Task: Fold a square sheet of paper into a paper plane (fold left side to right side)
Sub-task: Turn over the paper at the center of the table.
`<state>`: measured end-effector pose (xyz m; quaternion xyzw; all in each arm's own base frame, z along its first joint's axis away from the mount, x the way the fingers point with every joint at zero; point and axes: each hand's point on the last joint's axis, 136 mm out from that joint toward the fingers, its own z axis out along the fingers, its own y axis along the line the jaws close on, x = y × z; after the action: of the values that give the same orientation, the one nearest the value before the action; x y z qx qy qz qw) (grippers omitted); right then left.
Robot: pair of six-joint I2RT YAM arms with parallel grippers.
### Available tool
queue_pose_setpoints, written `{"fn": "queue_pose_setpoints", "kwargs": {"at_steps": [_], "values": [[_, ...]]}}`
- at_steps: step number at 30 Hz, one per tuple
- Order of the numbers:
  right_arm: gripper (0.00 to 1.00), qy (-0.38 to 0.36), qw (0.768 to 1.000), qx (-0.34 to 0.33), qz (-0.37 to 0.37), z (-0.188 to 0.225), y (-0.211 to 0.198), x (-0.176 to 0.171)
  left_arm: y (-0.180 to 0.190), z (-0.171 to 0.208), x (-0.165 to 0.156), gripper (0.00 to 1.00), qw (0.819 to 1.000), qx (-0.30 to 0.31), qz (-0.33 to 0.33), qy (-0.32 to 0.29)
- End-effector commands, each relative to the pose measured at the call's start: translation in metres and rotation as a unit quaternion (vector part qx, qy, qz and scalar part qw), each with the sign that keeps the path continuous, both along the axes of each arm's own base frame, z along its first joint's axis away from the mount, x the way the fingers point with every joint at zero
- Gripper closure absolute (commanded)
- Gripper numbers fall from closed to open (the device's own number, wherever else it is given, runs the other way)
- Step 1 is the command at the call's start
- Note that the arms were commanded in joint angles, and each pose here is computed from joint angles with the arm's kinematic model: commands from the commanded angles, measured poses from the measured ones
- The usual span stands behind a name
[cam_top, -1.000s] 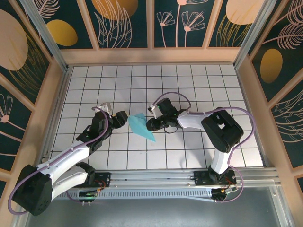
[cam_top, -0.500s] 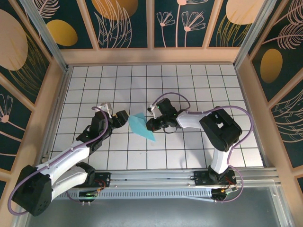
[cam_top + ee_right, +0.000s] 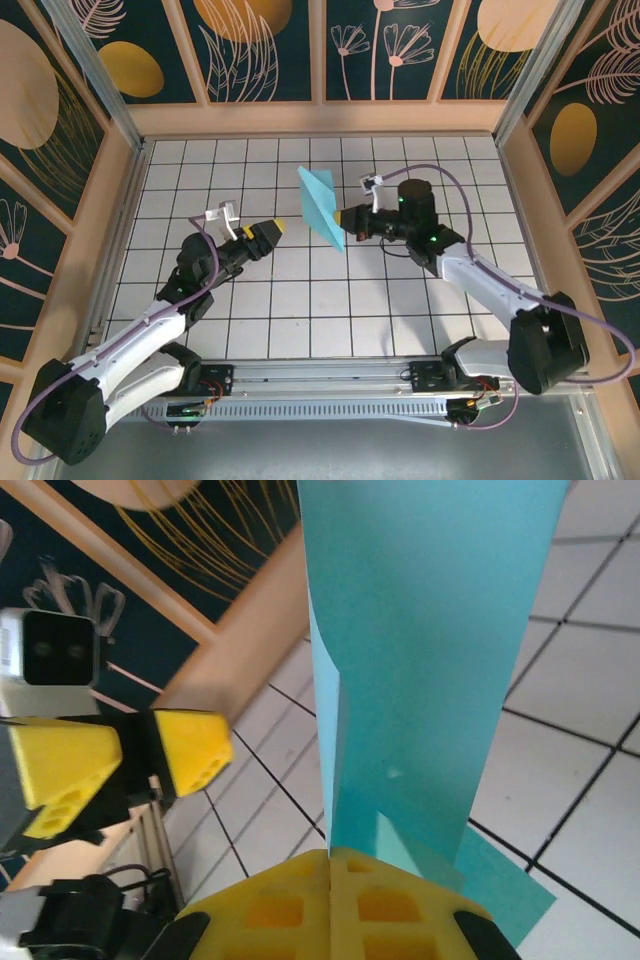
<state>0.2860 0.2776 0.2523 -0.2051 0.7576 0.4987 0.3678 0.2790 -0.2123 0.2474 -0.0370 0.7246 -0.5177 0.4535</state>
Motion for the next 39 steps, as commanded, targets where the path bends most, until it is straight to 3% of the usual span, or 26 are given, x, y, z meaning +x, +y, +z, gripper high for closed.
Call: {"fn": "queue_pose_setpoints", "kwargs": {"at_steps": [1,8,22,34,39], "values": [[1.0,-0.011,0.998,0.056,0.042,0.03,-0.001,-0.021,-0.023,0.062,-0.022,0.3,0.989,-0.077,-0.101,-0.077],[1.0,-0.001,0.993,0.085,0.082,0.047,0.004,-0.037,-0.034,0.087,-0.036,0.35,0.977,-0.099,-0.15,-0.116],[1.0,0.007,0.985,0.104,0.136,0.052,0.026,-0.051,-0.047,0.079,-0.028,0.38,0.978,-0.083,-0.161,-0.102],[1.0,0.015,0.98,0.114,0.164,0.055,0.04,-0.061,-0.049,0.069,-0.021,0.48,0.982,-0.074,-0.151,-0.086],[1.0,0.018,0.98,0.113,0.164,0.053,0.042,-0.06,-0.049,0.068,-0.019,0.59,0.983,-0.074,-0.147,-0.083]]}}
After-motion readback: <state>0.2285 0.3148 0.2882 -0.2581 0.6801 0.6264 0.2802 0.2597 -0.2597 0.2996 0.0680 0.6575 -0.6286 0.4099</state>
